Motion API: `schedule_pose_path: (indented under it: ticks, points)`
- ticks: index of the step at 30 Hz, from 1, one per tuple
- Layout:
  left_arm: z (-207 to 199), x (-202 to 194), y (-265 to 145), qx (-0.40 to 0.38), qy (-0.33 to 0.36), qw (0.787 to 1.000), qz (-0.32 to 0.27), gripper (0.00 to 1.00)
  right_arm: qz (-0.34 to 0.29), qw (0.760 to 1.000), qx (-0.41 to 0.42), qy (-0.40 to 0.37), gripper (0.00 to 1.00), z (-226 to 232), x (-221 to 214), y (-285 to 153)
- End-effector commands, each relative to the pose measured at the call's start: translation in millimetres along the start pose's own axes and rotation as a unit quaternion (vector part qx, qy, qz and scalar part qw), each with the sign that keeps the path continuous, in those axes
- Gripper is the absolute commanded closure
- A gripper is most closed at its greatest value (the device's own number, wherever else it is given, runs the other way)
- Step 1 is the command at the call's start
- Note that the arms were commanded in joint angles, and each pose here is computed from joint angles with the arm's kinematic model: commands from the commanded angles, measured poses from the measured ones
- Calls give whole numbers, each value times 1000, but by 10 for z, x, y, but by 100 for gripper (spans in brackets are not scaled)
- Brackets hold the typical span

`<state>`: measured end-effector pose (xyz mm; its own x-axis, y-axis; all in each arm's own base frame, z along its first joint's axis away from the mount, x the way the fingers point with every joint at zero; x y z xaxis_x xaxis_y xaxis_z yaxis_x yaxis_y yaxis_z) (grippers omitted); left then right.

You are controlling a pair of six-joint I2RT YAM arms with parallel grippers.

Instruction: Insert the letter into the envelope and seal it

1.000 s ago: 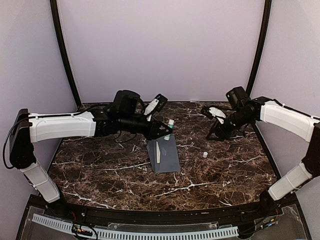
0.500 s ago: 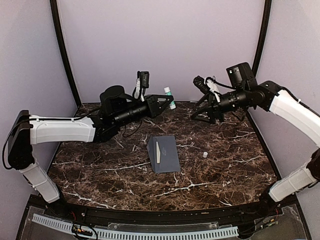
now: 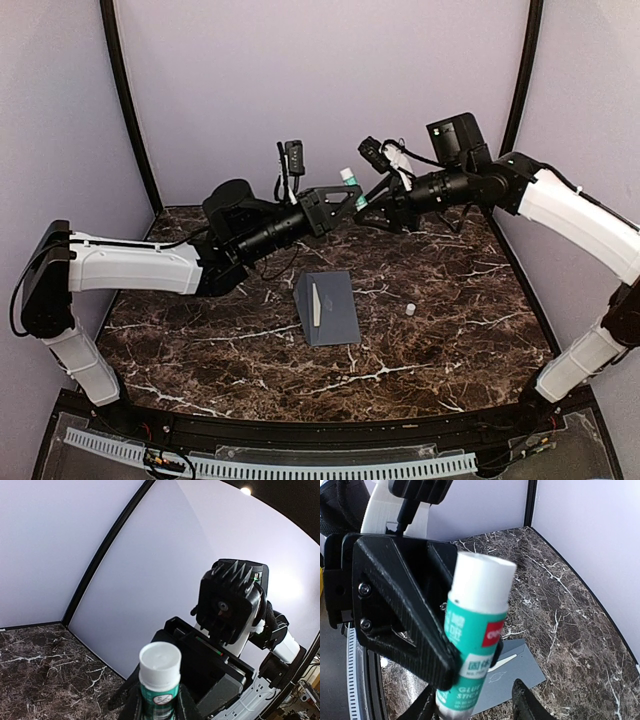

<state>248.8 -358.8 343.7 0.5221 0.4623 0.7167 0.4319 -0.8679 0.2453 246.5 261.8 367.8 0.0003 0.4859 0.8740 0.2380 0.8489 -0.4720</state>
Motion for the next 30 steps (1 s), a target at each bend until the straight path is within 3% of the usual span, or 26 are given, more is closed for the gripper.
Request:
schedule_pose_path:
  ticks: [1, 9, 12, 15, 17, 21, 24, 30]
  points:
    - [-143, 101, 18, -30, 0, 999, -24, 100, -33, 999, -5, -10, 57, 8, 213, -25]
    - [-123, 75, 11, -28, 3, 999, -21, 99, -33, 999, 10, 1, 87, 33, 184, 8]
    - [-110, 58, 20, -25, 3, 999, -20, 91, -37, 999, 19, 3, 97, 57, 191, 2]
    - [-100, 53, 32, -24, 3, 999, -21, 72, -42, 999, 28, 3, 100, 71, 202, -6]
    - [-101, 52, 46, -25, 4, 999, -22, 68, -43, 999, 32, 7, 100, 72, 201, 0]
    - [-111, 63, 69, -32, 4, 999, -24, 67, -43, 998, 36, 11, 100, 75, 205, 10]
    - [-125, 74, 81, -38, 7, 999, -26, 74, -43, 998, 35, 13, 100, 70, 199, 14]
    - [-132, 84, 43, -41, 11, 998, -39, 76, -40, 998, 34, 18, 100, 70, 180, 25]
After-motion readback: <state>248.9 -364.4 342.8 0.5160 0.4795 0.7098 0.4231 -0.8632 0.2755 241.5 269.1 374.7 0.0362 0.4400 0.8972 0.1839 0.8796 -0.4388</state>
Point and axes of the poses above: each gripper's point midway between its finger pads, its own y axis out along the fingers, its own z axis along the line the jaws close on, x = y × z, the point moved 9 cm from there along -y, back along the fingers, and after that the axes turned 9 degrees about -y, right-handed, at the moved point
